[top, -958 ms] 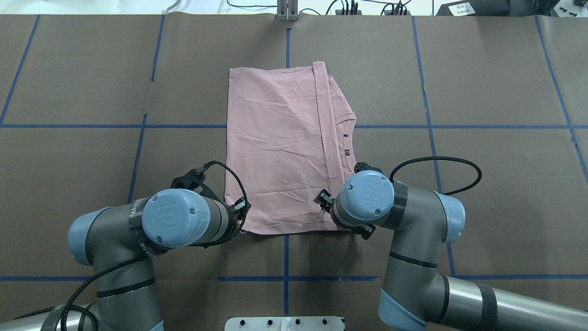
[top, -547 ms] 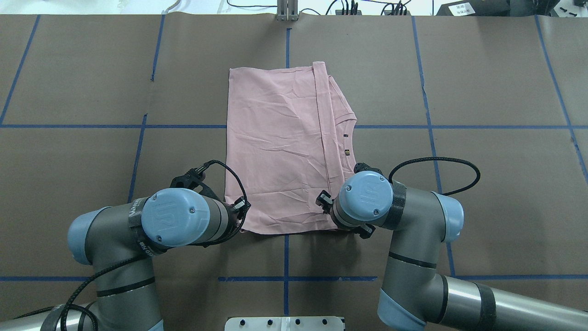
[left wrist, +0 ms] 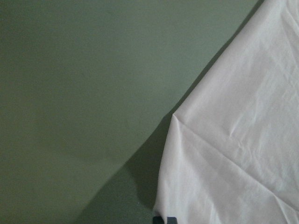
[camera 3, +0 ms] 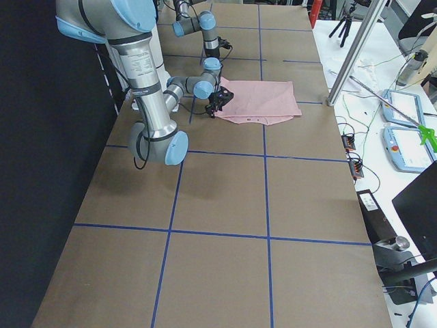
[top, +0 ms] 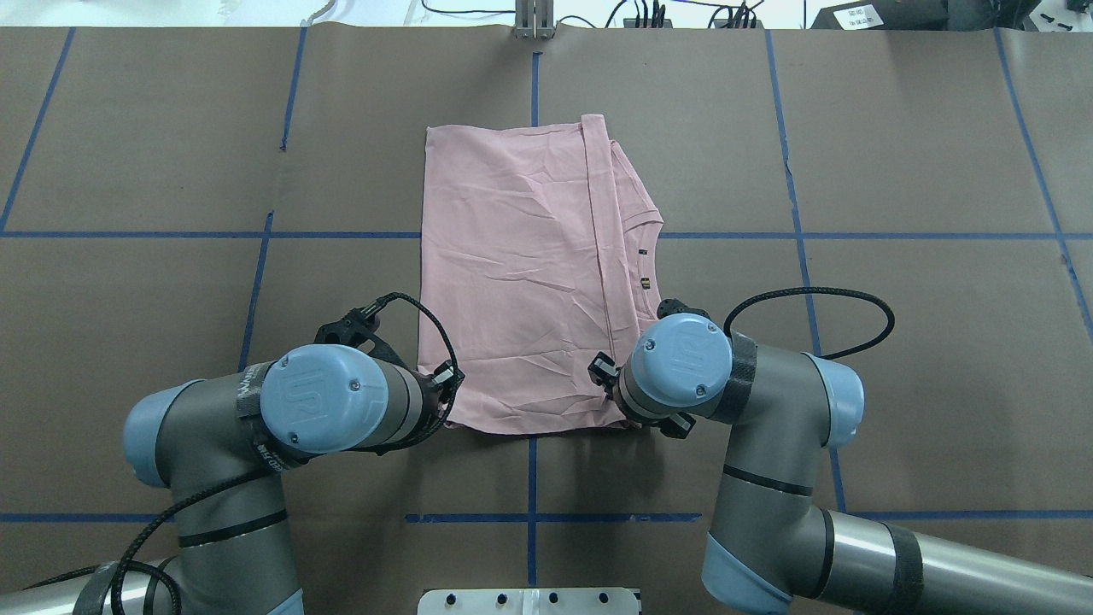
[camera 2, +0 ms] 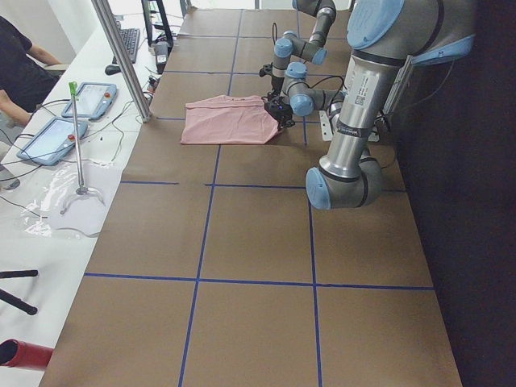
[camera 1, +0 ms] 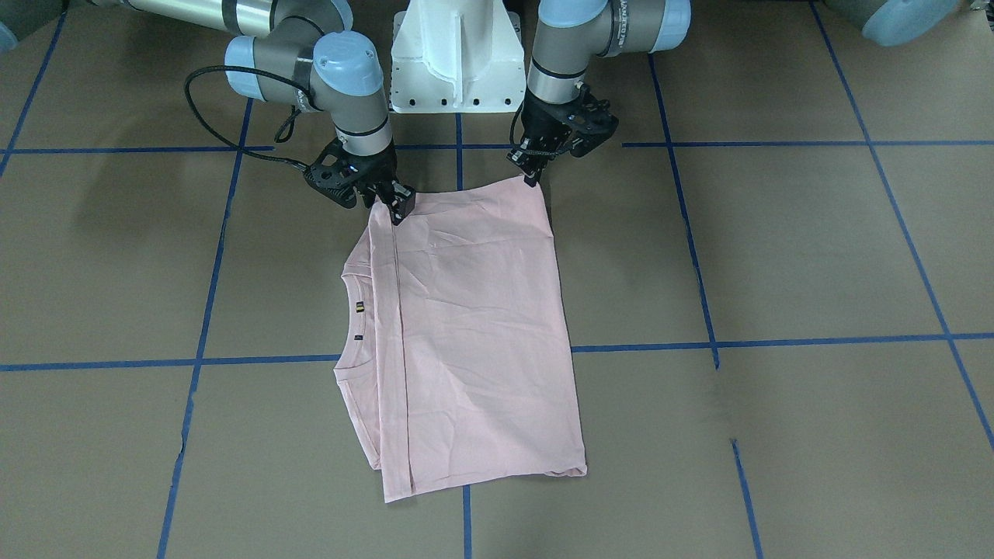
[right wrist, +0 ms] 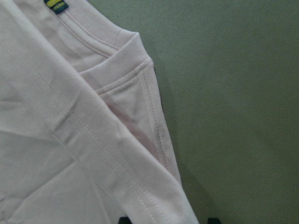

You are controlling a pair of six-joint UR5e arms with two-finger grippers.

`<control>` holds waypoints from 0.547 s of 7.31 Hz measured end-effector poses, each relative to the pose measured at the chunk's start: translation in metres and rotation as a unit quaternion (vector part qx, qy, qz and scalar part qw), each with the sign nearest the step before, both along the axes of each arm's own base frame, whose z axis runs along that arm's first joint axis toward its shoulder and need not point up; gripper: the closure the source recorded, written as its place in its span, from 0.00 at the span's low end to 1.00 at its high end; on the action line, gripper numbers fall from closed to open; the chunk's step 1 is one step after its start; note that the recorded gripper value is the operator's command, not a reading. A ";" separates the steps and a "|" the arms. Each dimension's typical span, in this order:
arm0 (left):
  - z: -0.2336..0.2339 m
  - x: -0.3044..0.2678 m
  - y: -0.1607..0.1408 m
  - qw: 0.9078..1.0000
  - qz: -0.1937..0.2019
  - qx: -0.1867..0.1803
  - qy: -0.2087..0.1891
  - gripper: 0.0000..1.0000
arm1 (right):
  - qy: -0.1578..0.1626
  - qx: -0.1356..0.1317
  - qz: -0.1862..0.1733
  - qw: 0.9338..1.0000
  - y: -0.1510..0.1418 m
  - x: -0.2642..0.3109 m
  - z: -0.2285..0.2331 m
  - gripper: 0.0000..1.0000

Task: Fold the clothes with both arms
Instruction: 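Pinch the near corners of the shirt with both grippers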

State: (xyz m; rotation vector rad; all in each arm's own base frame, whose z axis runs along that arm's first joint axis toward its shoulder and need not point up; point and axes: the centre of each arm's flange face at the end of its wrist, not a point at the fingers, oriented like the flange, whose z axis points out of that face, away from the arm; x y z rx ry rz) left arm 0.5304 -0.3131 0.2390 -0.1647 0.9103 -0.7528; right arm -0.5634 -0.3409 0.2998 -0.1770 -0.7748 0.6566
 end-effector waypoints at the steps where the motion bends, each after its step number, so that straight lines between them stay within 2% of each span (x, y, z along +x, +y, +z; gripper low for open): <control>1: 0.000 0.000 0.000 1.000 0.000 0.001 0.000 1.00 | -0.001 0.000 0.001 1.000 -0.002 0.001 -0.001 1.00; 4: 0.000 0.000 -0.001 1.000 0.000 0.001 0.000 1.00 | -0.007 0.003 0.004 1.000 -0.006 0.001 -0.010 1.00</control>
